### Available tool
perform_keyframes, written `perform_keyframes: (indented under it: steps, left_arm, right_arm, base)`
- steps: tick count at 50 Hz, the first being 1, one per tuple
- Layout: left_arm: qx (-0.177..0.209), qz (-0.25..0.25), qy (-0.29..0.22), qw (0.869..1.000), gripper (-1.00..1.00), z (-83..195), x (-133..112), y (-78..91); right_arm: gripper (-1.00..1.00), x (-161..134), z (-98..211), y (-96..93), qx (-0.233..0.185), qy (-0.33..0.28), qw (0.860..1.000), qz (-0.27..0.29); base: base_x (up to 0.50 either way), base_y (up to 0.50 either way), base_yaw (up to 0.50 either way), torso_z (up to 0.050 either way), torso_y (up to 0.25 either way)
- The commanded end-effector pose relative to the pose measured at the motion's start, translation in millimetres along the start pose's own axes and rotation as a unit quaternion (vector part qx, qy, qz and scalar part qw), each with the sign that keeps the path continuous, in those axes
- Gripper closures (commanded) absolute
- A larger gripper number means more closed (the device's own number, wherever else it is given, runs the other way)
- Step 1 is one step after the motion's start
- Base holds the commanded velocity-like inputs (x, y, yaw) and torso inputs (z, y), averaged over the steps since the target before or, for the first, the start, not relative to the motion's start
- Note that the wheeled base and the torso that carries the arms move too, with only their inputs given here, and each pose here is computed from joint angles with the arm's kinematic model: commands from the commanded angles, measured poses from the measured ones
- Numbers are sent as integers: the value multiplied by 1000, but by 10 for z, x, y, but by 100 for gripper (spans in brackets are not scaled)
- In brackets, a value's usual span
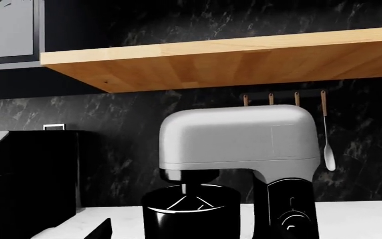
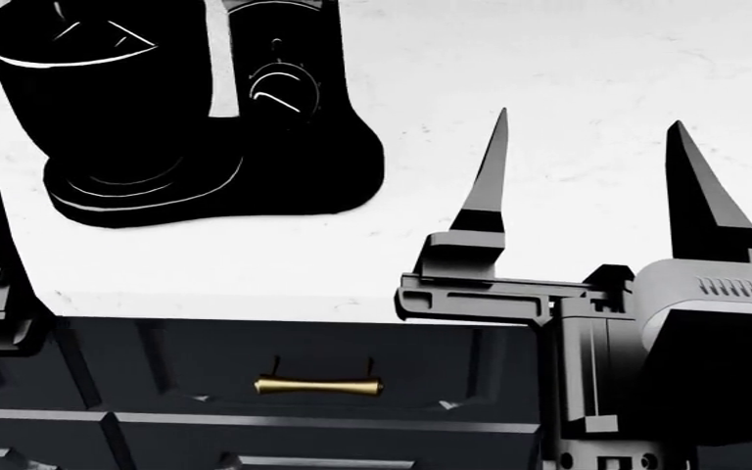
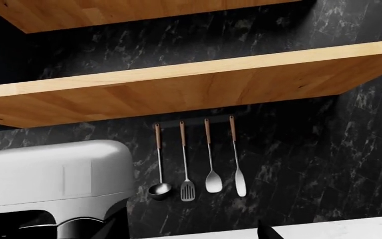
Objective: Open the stand mixer head.
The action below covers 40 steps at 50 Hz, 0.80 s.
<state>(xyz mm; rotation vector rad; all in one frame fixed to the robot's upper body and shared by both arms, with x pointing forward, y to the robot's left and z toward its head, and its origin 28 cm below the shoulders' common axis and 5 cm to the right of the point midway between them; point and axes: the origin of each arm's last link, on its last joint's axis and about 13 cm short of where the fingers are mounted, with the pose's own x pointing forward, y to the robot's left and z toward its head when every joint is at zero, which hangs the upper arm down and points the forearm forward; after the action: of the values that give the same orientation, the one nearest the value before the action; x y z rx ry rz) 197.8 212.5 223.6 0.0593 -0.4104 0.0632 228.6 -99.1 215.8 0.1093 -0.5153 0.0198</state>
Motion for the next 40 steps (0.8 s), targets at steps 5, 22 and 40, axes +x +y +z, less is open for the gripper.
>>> perform_keyframes:
  steps: [5,22,40]
  left_arm:
    - [-8,-4,-20,1000,-100,17,-33,11]
    - [-9,1,-28,1000,-100,55,-9,9]
    - [-7,-1,-29,1000,-100,92,-39,16]
  right_arm:
    - [-100,-18,48,2,4,-10,1000,2]
    - [-100,-22,44,9,6,-9,1000,5]
    - [-100,-11,61,18,24,-1,1000,7]
  base:
    - [0,500,0,0,0]
    - [0,500,0,0,0]
    - [0,83,0,0,0]
